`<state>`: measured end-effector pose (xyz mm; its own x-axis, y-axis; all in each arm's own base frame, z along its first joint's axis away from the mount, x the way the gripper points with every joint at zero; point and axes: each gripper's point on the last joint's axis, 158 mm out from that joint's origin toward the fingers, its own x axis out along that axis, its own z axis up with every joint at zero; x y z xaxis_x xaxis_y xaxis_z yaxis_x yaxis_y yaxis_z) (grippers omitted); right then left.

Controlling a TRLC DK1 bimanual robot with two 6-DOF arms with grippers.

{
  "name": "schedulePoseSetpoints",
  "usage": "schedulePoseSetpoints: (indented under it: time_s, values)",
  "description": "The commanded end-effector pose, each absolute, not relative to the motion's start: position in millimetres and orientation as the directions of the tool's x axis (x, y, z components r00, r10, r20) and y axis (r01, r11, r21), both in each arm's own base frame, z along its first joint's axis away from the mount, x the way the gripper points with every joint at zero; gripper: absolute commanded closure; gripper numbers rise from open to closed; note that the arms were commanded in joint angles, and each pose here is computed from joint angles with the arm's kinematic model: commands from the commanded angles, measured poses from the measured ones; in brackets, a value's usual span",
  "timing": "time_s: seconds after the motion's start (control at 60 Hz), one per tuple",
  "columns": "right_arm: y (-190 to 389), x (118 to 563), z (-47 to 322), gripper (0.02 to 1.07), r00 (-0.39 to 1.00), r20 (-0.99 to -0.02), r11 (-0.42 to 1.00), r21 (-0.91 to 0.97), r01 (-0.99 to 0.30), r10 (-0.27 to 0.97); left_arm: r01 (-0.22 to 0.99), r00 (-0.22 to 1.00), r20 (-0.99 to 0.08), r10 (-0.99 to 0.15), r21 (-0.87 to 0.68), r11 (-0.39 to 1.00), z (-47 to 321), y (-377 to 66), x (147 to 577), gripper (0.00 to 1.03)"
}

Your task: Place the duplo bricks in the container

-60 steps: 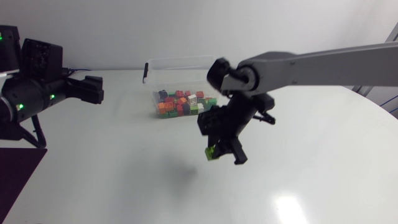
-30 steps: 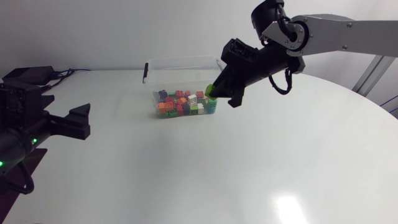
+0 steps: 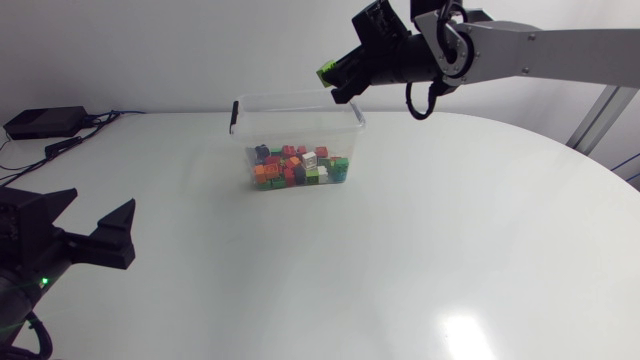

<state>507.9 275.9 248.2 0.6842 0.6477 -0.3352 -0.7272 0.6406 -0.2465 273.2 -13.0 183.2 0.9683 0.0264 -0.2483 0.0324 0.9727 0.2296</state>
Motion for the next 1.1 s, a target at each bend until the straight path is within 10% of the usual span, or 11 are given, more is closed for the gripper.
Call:
schedulePoseSetpoints:
  time_s: [0.0, 0.3, 0.5, 1.083]
  values:
    - [286, 525, 235, 0.86, 0.699, -0.325, 0.678, -0.194, -0.709, 0.637, 0.039, 0.965, -0.261, 0.013, 0.193, 0.981, 171, -14, 268, 0.07]
    - [308, 562, 205, 0.82, 0.754, -0.312, 0.736, -0.2, -0.647, 0.578, 0.129, 0.961, -0.262, -0.086, 0.15, 0.98, 166, -26, 261, 0.07]
    - [307, 574, 198, 0.13, 0.804, -0.289, 0.783, -0.213, -0.584, 0.521, 0.147, 0.959, -0.263, -0.108, 0.136, 0.98, 162, -30, 259, 0.07]
    - [151, 495, 270, 0.07, 0.953, -0.13, 0.903, -0.307, -0.301, 0.274, 0.142, 0.978, -0.168, -0.123, 0.107, 0.984, 163, -29, 245, 0.07]
